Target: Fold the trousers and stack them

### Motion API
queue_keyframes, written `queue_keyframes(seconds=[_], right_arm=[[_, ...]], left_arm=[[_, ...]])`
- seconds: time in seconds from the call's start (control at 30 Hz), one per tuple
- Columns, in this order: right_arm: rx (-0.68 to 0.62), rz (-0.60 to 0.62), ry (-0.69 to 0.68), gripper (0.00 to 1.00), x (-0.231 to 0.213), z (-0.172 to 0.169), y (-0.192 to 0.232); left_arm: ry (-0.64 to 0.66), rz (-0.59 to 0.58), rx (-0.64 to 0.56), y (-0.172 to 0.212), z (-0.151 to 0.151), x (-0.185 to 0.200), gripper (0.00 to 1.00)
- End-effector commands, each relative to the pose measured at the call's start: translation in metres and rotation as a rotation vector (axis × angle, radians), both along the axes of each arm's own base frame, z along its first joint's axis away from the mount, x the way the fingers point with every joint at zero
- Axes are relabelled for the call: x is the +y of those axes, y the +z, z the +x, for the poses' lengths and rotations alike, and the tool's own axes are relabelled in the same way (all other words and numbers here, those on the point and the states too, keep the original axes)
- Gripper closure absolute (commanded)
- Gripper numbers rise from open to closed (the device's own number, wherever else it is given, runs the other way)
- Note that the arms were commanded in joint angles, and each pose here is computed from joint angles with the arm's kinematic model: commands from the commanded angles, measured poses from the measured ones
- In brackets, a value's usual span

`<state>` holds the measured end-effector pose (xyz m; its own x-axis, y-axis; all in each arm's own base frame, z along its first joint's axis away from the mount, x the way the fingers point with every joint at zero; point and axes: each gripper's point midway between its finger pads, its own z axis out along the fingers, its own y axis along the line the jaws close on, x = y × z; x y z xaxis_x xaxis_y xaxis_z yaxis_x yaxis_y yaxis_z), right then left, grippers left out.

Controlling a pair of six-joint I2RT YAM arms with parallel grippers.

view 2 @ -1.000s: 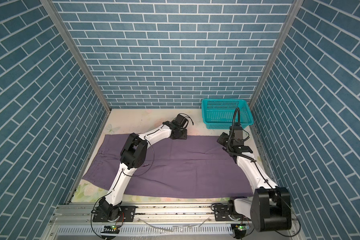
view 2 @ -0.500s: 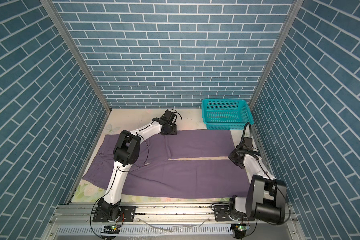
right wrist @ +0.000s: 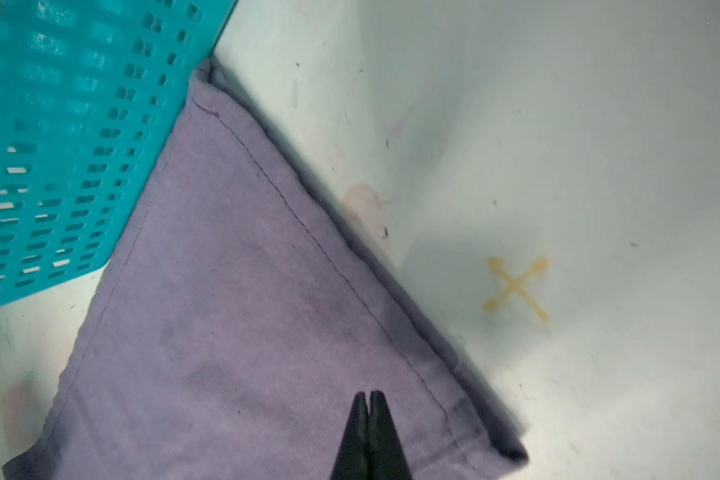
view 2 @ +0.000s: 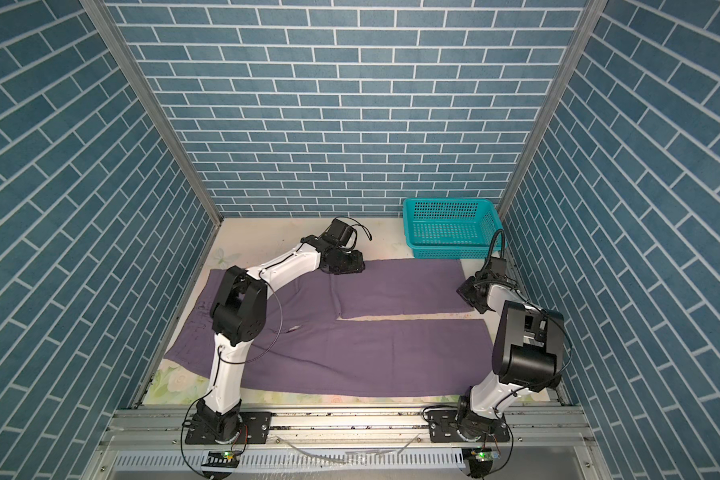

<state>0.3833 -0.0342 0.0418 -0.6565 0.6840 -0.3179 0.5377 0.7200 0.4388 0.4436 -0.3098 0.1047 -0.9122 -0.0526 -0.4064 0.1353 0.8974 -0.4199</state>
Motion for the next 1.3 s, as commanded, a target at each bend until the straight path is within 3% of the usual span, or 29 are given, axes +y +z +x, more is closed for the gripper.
queue_keyframes(seconds=[0.0, 0.27, 0.47, 0.57, 0.73, 0.83, 0.97, 1.1, 1.27], right_arm=[[0.010, 0.010, -0.031, 1.00, -0.004, 0.011, -0.010], [0.106, -0.043, -0.077, 1.00, -0.021, -0.013, -0.030], [0.199, -0.058, -0.215, 1.00, -0.056, -0.040, -0.041], [0.185, -0.051, -0.264, 1.00, -0.074, -0.042, -0.039], [0.105, 0.022, -0.211, 1.00, -0.071, -0.020, -0.022], [0.050, 0.036, -0.217, 1.00, -0.065, -0.021, 0.007], [0.050, -0.056, -0.264, 1.00, -0.068, -0.061, 0.041], [0.153, -0.146, -0.309, 1.00, -0.065, -0.129, 0.044], [0.215, -0.184, -0.436, 0.76, -0.057, -0.201, 0.031]], left_arm=[[0.091, -0.084, -0.021, 0.030, -0.005, 0.033, 0.42], [0.318, 0.059, 0.054, 0.003, -0.034, 0.171, 0.34], [0.496, 0.135, 0.129, -0.018, -0.072, 0.250, 0.25], [0.554, 0.180, 0.132, -0.018, -0.086, 0.275, 0.25], [0.585, 0.204, 0.141, -0.016, -0.091, 0.290, 0.25], [0.600, 0.215, 0.123, -0.007, -0.093, 0.294, 0.28], [0.639, 0.257, 0.076, 0.014, -0.097, 0.308, 0.41], [0.689, 0.236, 0.021, 0.032, -0.098, 0.320, 0.43], [0.703, 0.202, -0.024, 0.042, -0.099, 0.320, 0.43]])
